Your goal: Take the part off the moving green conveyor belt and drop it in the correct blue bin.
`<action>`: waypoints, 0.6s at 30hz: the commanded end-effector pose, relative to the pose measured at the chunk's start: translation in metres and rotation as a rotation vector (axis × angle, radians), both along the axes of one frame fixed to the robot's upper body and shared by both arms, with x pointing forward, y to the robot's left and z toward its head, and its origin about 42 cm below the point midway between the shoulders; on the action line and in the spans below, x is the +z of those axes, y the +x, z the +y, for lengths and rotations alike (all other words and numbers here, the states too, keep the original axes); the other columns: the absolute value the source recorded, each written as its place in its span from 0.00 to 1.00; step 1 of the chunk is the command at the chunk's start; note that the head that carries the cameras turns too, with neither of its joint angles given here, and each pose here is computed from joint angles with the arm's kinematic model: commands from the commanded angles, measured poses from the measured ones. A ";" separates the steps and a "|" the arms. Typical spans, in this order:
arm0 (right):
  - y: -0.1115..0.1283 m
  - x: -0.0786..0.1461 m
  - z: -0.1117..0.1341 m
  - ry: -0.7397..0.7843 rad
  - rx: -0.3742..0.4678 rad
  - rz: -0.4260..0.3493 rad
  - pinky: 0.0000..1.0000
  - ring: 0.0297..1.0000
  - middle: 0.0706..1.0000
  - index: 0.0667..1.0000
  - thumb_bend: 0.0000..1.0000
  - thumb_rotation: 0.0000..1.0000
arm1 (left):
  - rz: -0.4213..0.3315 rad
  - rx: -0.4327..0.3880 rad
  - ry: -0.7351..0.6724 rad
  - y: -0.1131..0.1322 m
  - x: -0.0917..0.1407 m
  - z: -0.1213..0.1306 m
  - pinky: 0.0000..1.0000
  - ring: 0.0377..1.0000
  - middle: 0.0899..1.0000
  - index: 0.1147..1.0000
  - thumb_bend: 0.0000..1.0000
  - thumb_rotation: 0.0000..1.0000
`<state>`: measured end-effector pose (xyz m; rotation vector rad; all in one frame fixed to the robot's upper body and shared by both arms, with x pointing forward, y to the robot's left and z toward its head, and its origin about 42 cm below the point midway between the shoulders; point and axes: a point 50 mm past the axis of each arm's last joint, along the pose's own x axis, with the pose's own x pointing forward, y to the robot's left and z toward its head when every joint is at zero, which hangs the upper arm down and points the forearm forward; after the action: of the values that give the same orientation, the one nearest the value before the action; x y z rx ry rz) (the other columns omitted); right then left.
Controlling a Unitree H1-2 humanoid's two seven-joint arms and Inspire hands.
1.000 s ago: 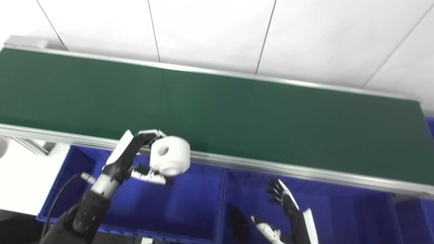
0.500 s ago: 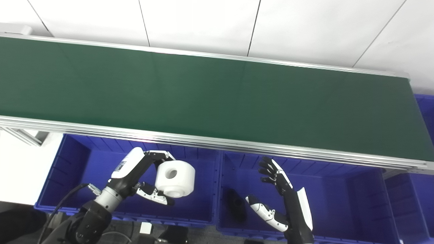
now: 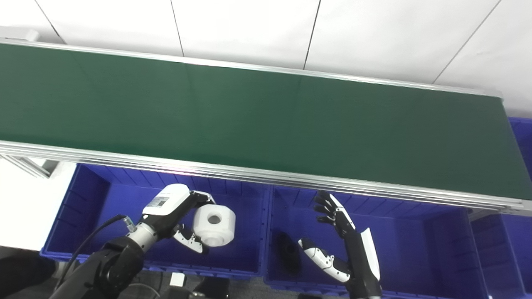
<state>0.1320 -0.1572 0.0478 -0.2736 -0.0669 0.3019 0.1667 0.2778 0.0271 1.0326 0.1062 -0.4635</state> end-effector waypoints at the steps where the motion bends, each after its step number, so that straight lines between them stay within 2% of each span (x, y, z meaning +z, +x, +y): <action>1: 0.002 0.006 0.004 0.024 -0.004 -0.031 0.72 0.80 0.84 0.88 0.62 0.49 | -0.075 0.016 -0.029 0.001 0.007 -0.004 0.87 0.91 0.95 0.87 0.71 0.10; 3: 0.001 0.006 0.003 0.024 -0.006 -0.030 0.72 0.80 0.84 0.88 0.62 0.48 | -0.079 0.032 -0.083 -0.001 0.009 -0.005 0.89 0.94 0.96 0.89 0.73 0.13; 6: 0.000 0.006 0.003 0.016 -0.009 -0.026 0.72 0.80 0.84 0.88 0.62 0.49 | -0.073 0.048 -0.212 -0.004 0.012 -0.006 0.87 0.96 0.98 0.92 0.72 0.19; 9: -0.001 0.004 0.003 0.018 -0.011 -0.025 0.72 0.80 0.84 0.88 0.62 0.49 | -0.069 0.062 -0.403 -0.009 0.019 -0.008 0.88 0.98 0.98 0.92 0.72 0.15; 10: -0.002 0.003 0.003 0.024 -0.009 -0.024 0.72 0.80 0.84 0.88 0.62 0.48 | -0.070 0.061 -0.463 -0.012 0.021 -0.010 0.92 0.99 0.98 0.92 0.70 0.14; 12: -0.002 0.001 0.003 0.030 -0.004 -0.023 0.73 0.80 0.84 0.88 0.62 0.48 | -0.071 0.056 -0.565 -0.016 0.024 -0.012 0.95 0.99 0.97 0.92 0.68 0.16; 15: -0.002 -0.001 0.005 0.027 0.001 -0.021 0.72 0.80 0.84 0.88 0.62 0.48 | -0.039 0.059 -0.708 -0.024 0.024 -0.017 0.94 0.97 0.96 0.91 0.69 0.18; 18: -0.002 -0.002 0.007 0.023 0.001 -0.015 0.72 0.80 0.84 0.88 0.62 0.47 | -0.019 0.065 -0.801 -0.032 0.025 -0.020 0.92 0.96 0.95 0.91 0.69 0.14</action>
<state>0.1286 -0.1561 0.0382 -0.2733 -0.0302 0.3041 0.1365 0.2591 0.0413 0.2857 0.0043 -0.3858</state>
